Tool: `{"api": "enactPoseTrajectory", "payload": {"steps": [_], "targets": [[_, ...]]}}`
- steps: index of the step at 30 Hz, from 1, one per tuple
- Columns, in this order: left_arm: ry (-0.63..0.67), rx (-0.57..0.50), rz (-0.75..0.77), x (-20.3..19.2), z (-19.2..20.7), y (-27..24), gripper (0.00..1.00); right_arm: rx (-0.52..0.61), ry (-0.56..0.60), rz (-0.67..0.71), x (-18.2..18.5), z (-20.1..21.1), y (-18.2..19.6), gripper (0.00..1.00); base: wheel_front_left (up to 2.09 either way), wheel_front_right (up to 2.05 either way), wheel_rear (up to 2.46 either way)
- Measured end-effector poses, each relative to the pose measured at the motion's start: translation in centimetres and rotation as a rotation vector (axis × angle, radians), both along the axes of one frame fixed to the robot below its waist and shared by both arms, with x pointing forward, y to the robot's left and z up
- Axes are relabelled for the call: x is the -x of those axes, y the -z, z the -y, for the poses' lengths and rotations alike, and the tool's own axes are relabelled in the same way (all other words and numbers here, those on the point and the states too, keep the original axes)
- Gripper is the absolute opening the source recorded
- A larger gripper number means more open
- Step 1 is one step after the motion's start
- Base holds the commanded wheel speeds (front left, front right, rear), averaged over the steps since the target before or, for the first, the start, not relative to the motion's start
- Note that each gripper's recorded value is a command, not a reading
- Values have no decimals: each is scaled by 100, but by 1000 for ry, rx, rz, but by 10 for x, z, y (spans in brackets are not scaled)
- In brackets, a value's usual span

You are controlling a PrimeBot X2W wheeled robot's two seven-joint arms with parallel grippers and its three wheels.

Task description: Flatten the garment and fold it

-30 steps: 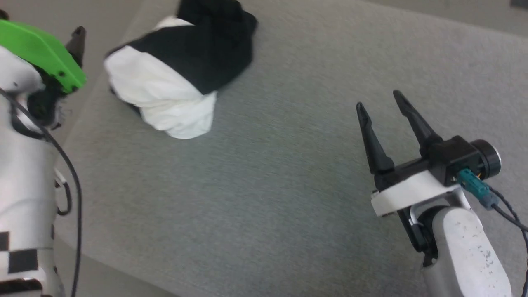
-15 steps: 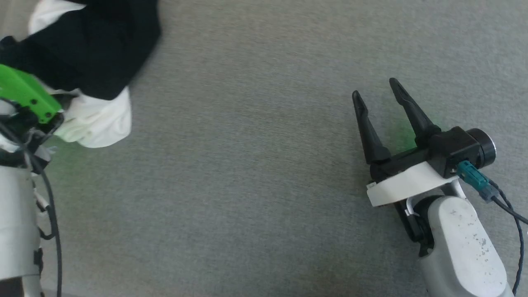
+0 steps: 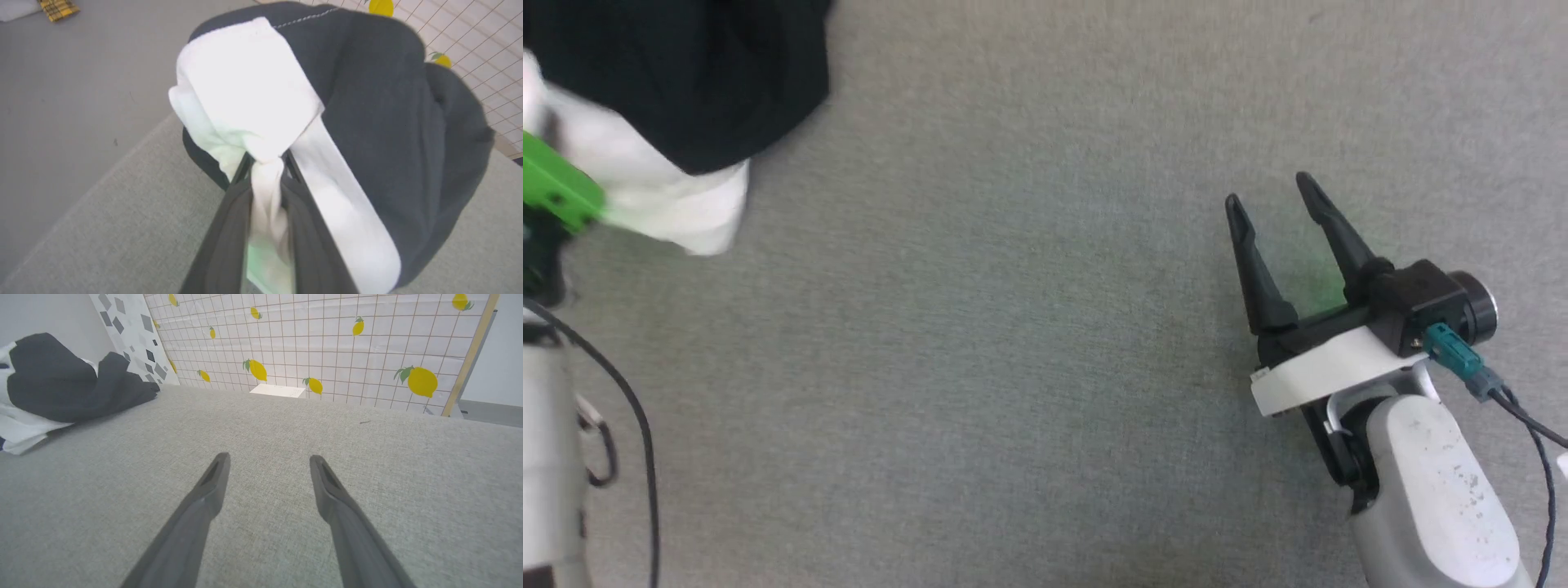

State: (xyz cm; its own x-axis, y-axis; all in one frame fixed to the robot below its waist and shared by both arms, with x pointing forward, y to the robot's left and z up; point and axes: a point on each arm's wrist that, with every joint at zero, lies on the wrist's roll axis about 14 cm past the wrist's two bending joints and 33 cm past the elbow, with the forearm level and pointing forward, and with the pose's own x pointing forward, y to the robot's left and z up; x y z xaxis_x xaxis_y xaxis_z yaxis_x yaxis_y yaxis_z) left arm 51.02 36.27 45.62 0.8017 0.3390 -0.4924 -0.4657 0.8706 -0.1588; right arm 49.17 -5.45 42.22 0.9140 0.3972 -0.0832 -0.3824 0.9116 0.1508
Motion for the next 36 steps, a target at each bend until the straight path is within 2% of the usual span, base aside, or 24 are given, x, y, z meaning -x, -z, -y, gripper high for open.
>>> {"api": "enactPoseTrajectory", "payload": {"steps": [4, 8, 15, 20, 24, 29, 36], "targets": [[42, -240, 318, -21, -12, -99, 0, -11, 12, 20, 9, 3, -15, 100, 0, 0, 0], [104, -423, 566, -21, 0, -185, 0, -28, 29, 35, 23, 8, -30, 100, 0, 0, 0], [213, -596, 844, 0, 42, -296, 0, -42, 55, 102, 44, 19, -66, 100, 0, 0, 0], [296, -618, 997, 15, 83, -354, 0, -45, 83, 149, 59, 30, -88, 100, 0, 0, 0], [390, -593, 1100, 16, 130, -385, 0, -43, 123, 168, 71, 45, -97, 100, 0, 0, 0], [501, -500, 1180, 11, 190, -400, 0, -27, 194, 171, 86, 72, -100, 100, 0, 0, 0], [689, -340, 1217, 8, 276, -398, 0, -12, 283, 179, 104, 103, -105, 100, 0, 0, 0]]}}
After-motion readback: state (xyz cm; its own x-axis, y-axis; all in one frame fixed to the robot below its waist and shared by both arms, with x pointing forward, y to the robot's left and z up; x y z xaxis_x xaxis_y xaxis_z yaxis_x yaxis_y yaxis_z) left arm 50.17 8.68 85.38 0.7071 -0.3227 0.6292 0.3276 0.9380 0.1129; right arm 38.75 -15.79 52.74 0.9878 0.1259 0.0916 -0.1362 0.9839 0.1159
